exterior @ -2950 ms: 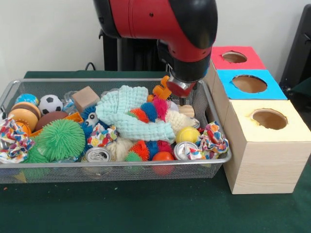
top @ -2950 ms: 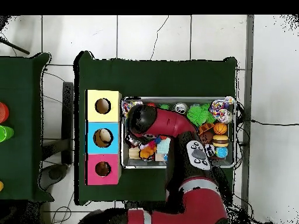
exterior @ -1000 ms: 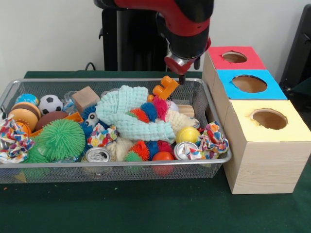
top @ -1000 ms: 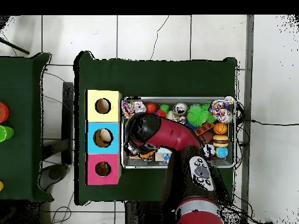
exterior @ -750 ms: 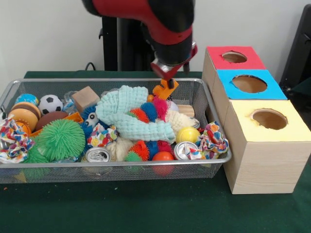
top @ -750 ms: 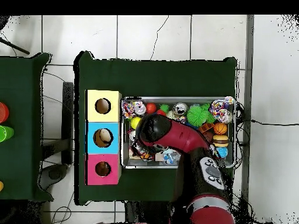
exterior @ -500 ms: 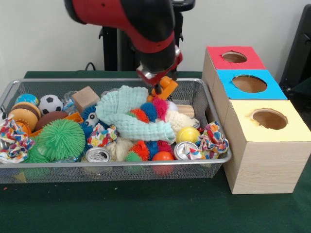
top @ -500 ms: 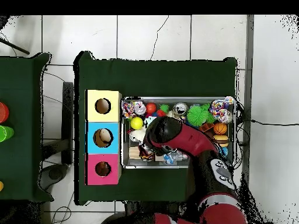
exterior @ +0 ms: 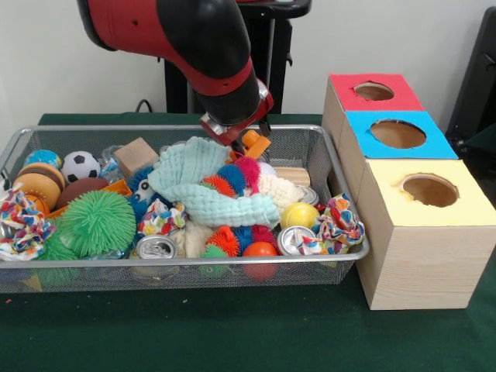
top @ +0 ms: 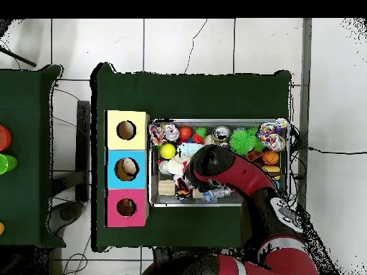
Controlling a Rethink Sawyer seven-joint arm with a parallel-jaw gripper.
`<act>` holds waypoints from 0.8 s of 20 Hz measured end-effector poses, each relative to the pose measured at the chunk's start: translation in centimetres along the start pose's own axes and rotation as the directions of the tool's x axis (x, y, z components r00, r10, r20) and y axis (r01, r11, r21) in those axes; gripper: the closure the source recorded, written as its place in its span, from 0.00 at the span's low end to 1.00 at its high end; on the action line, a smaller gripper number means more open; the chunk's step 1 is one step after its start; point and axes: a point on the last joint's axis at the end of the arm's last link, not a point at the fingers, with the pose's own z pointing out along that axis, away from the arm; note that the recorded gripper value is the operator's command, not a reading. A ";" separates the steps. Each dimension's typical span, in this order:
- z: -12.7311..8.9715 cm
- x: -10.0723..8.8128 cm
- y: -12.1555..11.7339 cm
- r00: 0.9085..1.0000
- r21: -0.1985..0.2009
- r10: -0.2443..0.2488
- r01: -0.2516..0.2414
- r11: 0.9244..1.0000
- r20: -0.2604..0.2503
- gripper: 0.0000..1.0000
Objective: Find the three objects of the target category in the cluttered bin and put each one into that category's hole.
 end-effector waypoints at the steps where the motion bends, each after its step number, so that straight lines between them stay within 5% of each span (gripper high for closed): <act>1: 0.0 0.0 0.0 1.000 -0.001 0.001 -0.001 1.000 0.000 0.00; 16: 0.5 -0.6 -0.4 1.000 -0.005 -0.006 0.006 1.000 0.004 0.00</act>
